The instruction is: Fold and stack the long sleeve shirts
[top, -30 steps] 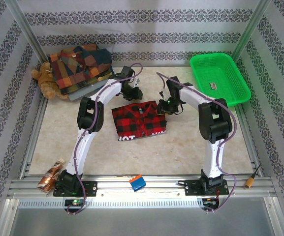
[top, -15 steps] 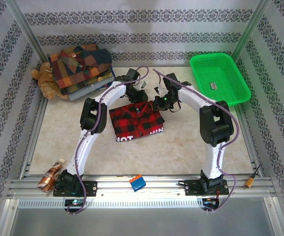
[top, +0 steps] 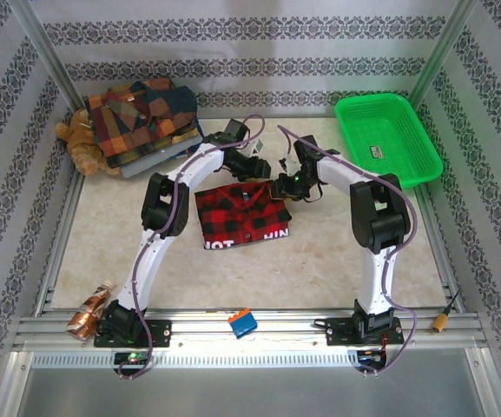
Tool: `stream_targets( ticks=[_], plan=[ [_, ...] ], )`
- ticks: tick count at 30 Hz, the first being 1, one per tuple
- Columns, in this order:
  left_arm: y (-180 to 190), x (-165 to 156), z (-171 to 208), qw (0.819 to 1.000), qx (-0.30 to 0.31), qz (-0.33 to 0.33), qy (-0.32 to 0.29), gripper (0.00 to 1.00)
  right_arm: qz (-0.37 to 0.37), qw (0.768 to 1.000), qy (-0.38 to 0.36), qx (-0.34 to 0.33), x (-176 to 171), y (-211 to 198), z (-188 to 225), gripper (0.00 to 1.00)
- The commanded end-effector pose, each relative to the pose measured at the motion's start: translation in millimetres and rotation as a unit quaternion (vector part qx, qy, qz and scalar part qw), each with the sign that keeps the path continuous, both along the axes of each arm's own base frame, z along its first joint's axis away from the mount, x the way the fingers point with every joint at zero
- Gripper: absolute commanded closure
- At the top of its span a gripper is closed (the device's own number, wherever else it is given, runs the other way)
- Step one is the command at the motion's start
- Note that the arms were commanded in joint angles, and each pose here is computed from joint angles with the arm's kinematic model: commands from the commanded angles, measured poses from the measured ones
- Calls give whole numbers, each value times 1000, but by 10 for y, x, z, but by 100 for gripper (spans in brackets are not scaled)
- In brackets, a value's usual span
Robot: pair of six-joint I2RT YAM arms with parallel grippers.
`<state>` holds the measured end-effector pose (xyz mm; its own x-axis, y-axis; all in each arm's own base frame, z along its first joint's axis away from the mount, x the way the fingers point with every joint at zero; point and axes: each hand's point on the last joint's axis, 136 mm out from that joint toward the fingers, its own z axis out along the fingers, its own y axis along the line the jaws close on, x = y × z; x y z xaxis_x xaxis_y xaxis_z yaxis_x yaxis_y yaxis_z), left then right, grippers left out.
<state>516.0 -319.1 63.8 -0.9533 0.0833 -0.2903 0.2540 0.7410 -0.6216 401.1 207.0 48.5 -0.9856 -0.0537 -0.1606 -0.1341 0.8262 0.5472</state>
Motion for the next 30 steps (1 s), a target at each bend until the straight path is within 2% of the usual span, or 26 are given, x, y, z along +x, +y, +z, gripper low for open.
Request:
stream_targets(
  ticks=[1, 3, 7, 10, 12, 13, 17, 20, 24, 30],
  plan=[
    [157, 166, 1151, 995, -42, 20, -84, 29, -1, 1000, 11, 3, -68, -11, -59, 58],
    [372, 159, 1418, 994, -27, 46, -95, 19, -9, 1000, 9, -7, -76, -59, -43, 51],
    [983, -18, 1772, 988, 36, 111, -96, 11, -29, 999, -18, -33, -69, -212, 119, 28],
    [1400, -339, 1877, 981, 103, 135, -99, 6, -51, 996, -61, -30, -41, -325, 396, 18],
    [1636, -606, 1819, 975, 145, 143, -94, 1, -65, 993, -95, -18, -26, -385, 651, 12],
    [1729, -727, 1772, 972, 158, 149, -87, 0, -65, 992, -111, -12, -37, -385, 771, 3],
    [1960, -1228, 1342, 970, 169, 174, -17, 0, -54, 984, -169, 14, -155, -326, 1269, 2],
    [1944, -1471, 968, 969, 156, 188, 36, 1, -48, 979, -197, 23, -263, -287, 1525, 2],
    [1916, -1554, 526, 962, 149, 212, 82, 4, -35, 976, -213, 36, -383, -191, 1726, 2],
    [1830, -1589, 47, 951, 199, 202, 119, 7, -29, 975, -217, 47, -470, -116, 1821, 2]
  ],
)
